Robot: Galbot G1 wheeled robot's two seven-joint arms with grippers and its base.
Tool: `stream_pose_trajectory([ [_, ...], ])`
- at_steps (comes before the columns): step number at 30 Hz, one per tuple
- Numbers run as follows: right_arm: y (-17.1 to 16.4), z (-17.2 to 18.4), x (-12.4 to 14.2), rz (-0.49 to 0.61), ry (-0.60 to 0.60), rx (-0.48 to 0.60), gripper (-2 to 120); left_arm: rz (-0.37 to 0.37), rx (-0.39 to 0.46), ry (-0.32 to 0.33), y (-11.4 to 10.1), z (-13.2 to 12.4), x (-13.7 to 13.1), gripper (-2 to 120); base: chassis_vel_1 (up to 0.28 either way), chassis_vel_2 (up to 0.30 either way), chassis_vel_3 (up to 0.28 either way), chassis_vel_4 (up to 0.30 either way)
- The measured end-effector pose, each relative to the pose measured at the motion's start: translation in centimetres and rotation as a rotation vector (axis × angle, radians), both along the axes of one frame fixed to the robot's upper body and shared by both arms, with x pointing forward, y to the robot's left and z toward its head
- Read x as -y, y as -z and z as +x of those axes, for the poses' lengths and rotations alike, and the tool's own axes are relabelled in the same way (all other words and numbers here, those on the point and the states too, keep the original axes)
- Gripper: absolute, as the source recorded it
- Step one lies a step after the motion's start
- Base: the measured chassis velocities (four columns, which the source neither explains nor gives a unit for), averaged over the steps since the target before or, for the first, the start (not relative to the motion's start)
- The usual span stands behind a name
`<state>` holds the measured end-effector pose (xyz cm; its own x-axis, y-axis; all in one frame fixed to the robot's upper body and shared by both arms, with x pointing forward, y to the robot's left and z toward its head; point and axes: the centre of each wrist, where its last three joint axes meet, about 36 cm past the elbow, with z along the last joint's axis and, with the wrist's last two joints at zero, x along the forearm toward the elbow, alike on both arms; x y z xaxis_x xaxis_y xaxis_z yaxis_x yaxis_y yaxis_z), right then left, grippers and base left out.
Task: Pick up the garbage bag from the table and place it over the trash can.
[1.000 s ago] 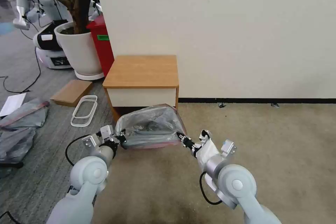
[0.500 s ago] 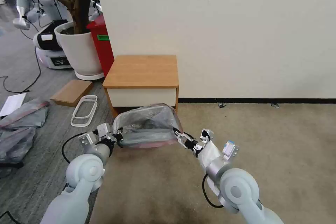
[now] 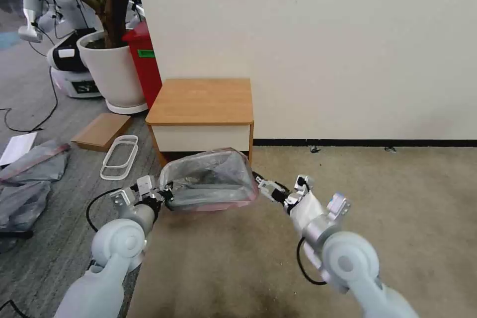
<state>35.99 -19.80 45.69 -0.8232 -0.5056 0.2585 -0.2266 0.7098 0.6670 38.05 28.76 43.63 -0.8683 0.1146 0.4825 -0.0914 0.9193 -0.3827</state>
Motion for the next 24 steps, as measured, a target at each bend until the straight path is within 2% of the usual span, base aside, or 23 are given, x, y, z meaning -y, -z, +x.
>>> stream_pose_trajectory([
  [8,-0.2,2.8,2.8,-0.020,-0.215,0.004,100,0.000,0.021,0.042,-0.4,-0.5,-0.5,3,0.000,0.000,0.000,0.000],
  [15,-0.1,4.7,3.7,-0.036,-0.257,-0.027,98,0.000,0.022,0.048,-0.6,-0.9,-0.4,3,0.000,0.000,0.000,0.000],
  [22,0.2,5.8,4.0,-0.043,-0.262,-0.051,88,0.002,0.024,0.051,-0.7,-1.0,-0.4,3,0.000,0.000,0.000,0.000],
  [24,0.3,5.9,4.0,-0.047,-0.262,-0.058,80,0.003,0.024,0.052,-0.7,-1.0,-0.4,3,0.000,0.000,0.000,0.000],
])
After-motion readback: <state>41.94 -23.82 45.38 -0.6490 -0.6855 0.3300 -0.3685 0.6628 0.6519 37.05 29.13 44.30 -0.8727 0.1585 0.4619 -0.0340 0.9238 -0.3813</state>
